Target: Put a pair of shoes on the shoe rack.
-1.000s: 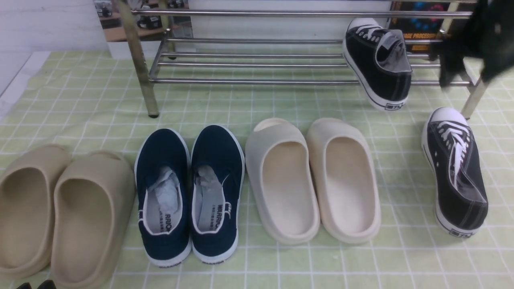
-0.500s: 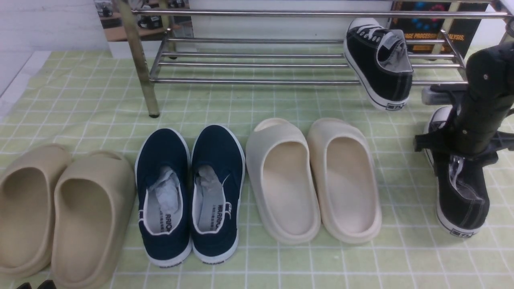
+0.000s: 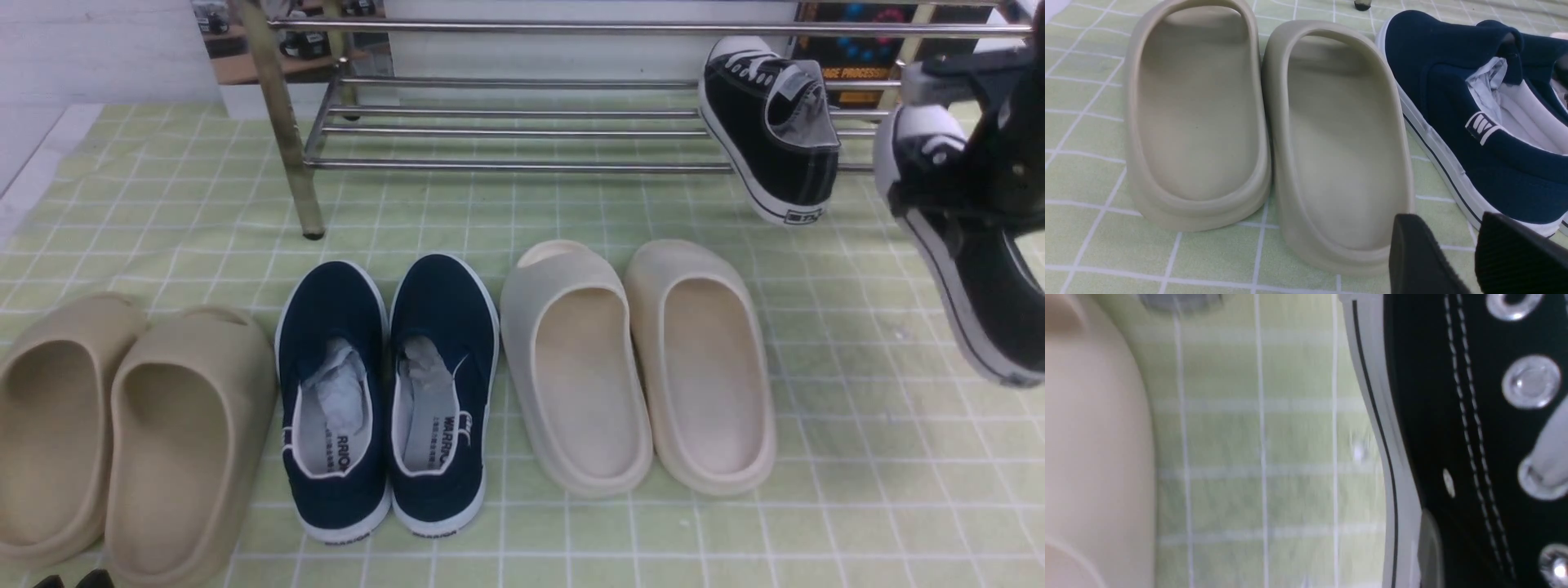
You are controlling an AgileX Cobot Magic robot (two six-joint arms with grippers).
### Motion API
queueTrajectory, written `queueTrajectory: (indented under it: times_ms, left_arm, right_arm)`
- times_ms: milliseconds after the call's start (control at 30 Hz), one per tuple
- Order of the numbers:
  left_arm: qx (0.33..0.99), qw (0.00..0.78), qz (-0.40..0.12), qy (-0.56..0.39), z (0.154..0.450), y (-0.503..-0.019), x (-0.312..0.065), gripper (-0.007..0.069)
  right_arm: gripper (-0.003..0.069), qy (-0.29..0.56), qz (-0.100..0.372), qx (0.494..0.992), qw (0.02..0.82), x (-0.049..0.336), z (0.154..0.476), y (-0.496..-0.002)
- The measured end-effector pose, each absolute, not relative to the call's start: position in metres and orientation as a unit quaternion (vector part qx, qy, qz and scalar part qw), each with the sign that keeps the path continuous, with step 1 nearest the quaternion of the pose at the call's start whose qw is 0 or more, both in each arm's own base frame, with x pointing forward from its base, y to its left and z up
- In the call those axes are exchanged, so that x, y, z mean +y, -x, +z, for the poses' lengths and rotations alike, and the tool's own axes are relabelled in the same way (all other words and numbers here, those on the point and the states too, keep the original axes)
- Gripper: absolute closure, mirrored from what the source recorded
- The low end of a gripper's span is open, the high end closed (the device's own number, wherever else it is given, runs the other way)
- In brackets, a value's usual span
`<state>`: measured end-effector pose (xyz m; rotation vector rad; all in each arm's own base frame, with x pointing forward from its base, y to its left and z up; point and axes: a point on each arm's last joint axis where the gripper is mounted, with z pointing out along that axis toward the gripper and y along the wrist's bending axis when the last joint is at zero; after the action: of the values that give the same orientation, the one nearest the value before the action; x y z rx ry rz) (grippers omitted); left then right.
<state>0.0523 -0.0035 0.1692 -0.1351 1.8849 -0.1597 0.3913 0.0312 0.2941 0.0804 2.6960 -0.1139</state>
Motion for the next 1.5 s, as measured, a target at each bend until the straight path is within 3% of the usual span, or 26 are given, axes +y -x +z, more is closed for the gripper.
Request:
queueTrajectory:
  times_ms: [267,467,767,833,1067,1200,1367,1500]
  left_arm:
    - [0.807,0.583,-0.068,0.058,0.169,-0.052,-0.003,0.0386]
    - [0.807,0.583,-0.068,0.058,0.169,-0.052,-0.003,0.0386]
    - [0.807,0.583,-0.068,0.058,0.169,-0.052,-0.003,0.0386]
    - [0.807,0.583,-0.068,0.058,0.169,-0.052,-0.003,0.0386]
    - [0.807,0.583,-0.068,0.058,0.169,-0.052,-0.003,0.0386]
    - [0.807,0.583,-0.068,0.058,0.169,-0.052,-0.003,0.0386]
    - [0.807,0.583,-0.068,0.058,0.169,-0.052,-0.003,0.0386]
    - [0.807,0.583,-0.068,0.058,0.169,-0.052,-0.003,0.0386]
  right_arm:
    - [0.0547,-0.023,-0.039,0.965,0.26,0.039,0.292,-0.468]
    - [0.0547,0.006,-0.048,0.96,0.276,0.044,0.266,-0.52]
    - [0.0543,0.015,-0.045,0.953,0.299,0.047,0.262,-0.533]
    - [0.0503,0.015,-0.045,0.953,0.3,0.047,0.263,-0.533]
    - [0.0188,0.026,-0.03,0.945,0.325,0.048,0.291,-0.521]
    - [0.0118,0.026,-0.025,0.945,0.325,0.046,0.319,-0.5]
    - [0.0147,0.023,-0.01,0.942,0.333,0.045,0.36,-0.465]
    - [0.0334,0.043,0.039,0.931,0.36,0.048,0.422,-0.406]
